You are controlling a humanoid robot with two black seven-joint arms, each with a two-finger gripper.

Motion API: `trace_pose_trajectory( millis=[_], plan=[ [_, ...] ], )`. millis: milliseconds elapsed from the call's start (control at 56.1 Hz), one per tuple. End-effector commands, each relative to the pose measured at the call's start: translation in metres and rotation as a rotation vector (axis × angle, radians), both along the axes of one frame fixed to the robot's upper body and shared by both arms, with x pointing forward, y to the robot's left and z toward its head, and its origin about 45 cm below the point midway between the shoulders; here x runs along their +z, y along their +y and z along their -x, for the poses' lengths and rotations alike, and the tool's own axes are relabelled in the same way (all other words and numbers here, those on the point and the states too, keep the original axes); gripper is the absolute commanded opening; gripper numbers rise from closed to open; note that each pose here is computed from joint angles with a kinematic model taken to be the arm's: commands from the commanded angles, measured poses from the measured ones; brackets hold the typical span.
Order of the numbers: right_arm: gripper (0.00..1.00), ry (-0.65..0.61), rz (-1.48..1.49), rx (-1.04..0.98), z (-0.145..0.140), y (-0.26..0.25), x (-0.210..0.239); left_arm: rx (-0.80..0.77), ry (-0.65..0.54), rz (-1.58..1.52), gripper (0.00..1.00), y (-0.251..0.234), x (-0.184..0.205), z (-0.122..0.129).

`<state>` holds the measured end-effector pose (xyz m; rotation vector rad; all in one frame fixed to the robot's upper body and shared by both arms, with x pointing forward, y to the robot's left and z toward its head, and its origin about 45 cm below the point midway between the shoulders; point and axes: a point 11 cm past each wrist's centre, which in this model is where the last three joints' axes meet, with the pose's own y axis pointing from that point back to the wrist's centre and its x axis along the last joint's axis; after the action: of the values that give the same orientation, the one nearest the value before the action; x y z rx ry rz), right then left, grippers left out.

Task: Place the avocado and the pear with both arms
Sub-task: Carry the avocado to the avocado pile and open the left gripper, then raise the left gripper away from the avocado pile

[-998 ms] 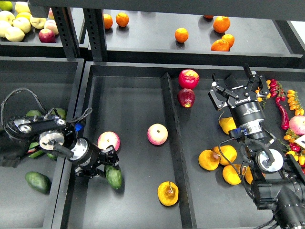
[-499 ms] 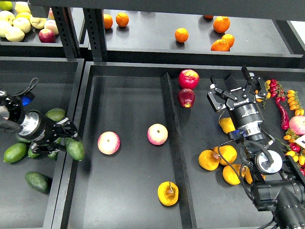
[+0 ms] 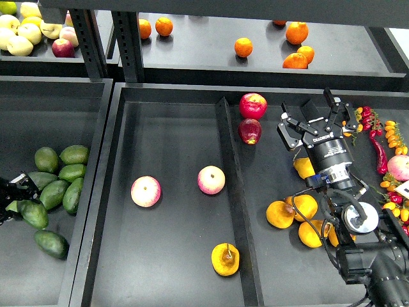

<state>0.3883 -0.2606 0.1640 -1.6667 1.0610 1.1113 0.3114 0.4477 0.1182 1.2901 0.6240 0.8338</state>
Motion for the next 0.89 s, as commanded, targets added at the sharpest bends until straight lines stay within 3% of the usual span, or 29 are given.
trace_pose_trajectory(
  millis=[0,53,374,499,731,874],
  plan=[
    [1.0,0.001,0.002,0.001,0.001,0.0,-0.001,-0.011,0.003,-0.01,0.88,-0.001,-0.002,0.0],
    [1.0,-0.001,0.003,0.003,0.001,0.001,0.0,-0.007,0.002,-0.017,1.0,0.001,-0.002,-0.001],
    [1.0,-0.017,0.015,0.06,0.003,0.013,0.006,0.005,-0.01,-0.002,1.0,-0.001,-0.003,-0.004],
    [1.0,0.025,0.102,0.357,0.016,0.048,0.0,0.012,-0.032,0.02,1.0,-0.006,0.0,-0.01],
    [1.0,0.014,0.201,0.413,0.018,0.06,0.001,0.009,-0.035,0.033,1.0,-0.01,0.0,-0.01],
    [1.0,0.006,0.206,0.422,0.019,0.063,0.002,0.024,-0.089,0.096,1.0,-0.025,0.008,-0.026]
  ],
)
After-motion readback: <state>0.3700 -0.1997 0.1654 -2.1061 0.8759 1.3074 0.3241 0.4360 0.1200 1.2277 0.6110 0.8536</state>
